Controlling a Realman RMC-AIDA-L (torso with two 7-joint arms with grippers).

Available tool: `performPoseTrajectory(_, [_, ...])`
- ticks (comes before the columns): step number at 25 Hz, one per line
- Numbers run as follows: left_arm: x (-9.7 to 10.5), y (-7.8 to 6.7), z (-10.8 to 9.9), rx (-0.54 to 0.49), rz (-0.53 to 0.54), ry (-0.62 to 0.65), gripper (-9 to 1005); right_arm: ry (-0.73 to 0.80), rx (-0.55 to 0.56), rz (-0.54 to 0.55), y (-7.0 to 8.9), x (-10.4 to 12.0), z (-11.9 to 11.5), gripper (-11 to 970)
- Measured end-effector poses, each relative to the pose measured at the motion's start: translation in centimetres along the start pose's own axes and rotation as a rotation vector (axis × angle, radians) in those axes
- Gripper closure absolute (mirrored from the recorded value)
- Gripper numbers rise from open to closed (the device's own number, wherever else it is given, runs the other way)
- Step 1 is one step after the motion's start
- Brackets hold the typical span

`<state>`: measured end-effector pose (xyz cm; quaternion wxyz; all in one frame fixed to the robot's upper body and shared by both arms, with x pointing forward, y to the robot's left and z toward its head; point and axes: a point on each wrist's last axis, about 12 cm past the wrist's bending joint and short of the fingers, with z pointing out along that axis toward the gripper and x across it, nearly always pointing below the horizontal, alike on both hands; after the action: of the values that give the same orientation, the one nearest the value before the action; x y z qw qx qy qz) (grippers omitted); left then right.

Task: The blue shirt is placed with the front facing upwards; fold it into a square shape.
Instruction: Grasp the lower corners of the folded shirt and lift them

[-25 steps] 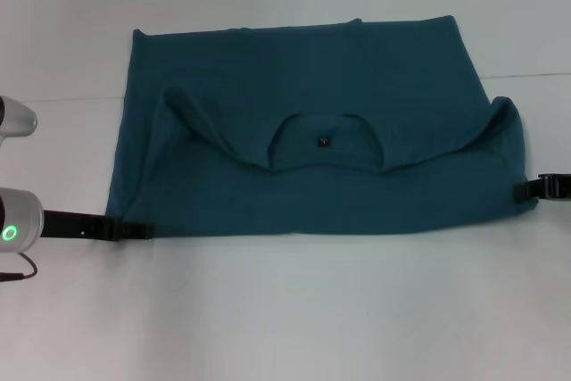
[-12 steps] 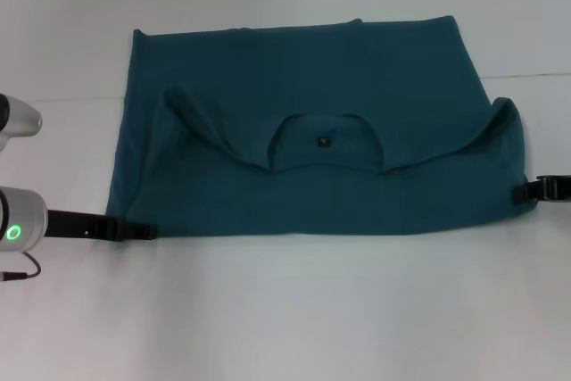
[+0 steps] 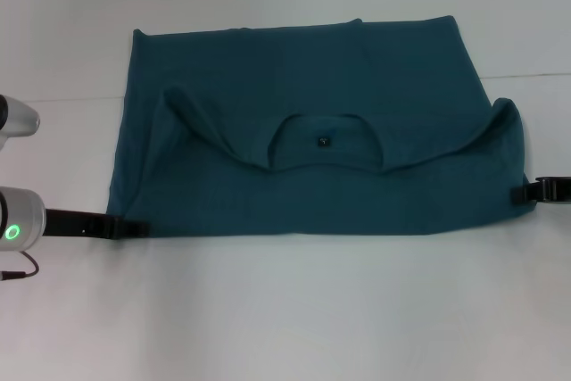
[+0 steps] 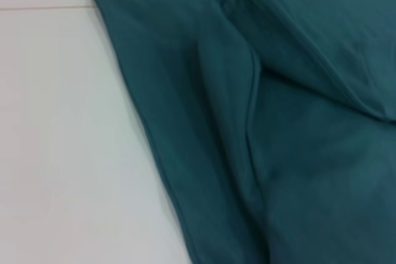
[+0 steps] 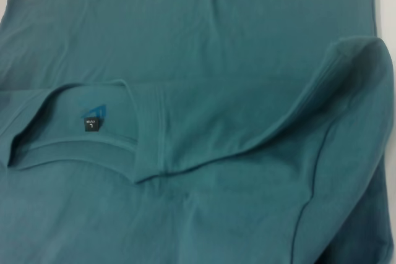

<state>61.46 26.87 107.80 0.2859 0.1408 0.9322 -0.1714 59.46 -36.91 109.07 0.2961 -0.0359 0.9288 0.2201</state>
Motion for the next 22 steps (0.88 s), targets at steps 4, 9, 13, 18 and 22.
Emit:
performPoseTrajectory(4, [0.03, 0.07, -0.05, 0.0, 0.003, 0.003, 153, 0.001, 0.0, 0.0, -0.01, 0.02, 0.0, 895])
performPoseTrajectory(9, [0.07, -0.17, 0.14, 0.006, 0.016, 0.017, 423, 0.001, 0.0, 0.001, -0.02, 0.06, -0.01, 895])
performPoseTrajectory(13, [0.15, -0.26, 0.29, 0.011, 0.024, 0.025, 584, 0.002, 0.001, 0.003, -0.08, 0.14, -0.03, 895])
performPoseTrajectory(18, [0.1, -0.24, 0.29, 0.01, 0.026, 0.022, 790, 0.002, 0.001, 0.003, -0.1, 0.18, -0.04, 894])
performPoseTrajectory(22, [-0.04, -0.21, 0.24, 0.009, 0.026, 0.013, 886, 0.003, 0.001, 0.004, -0.13, 0.27, -0.04, 894])
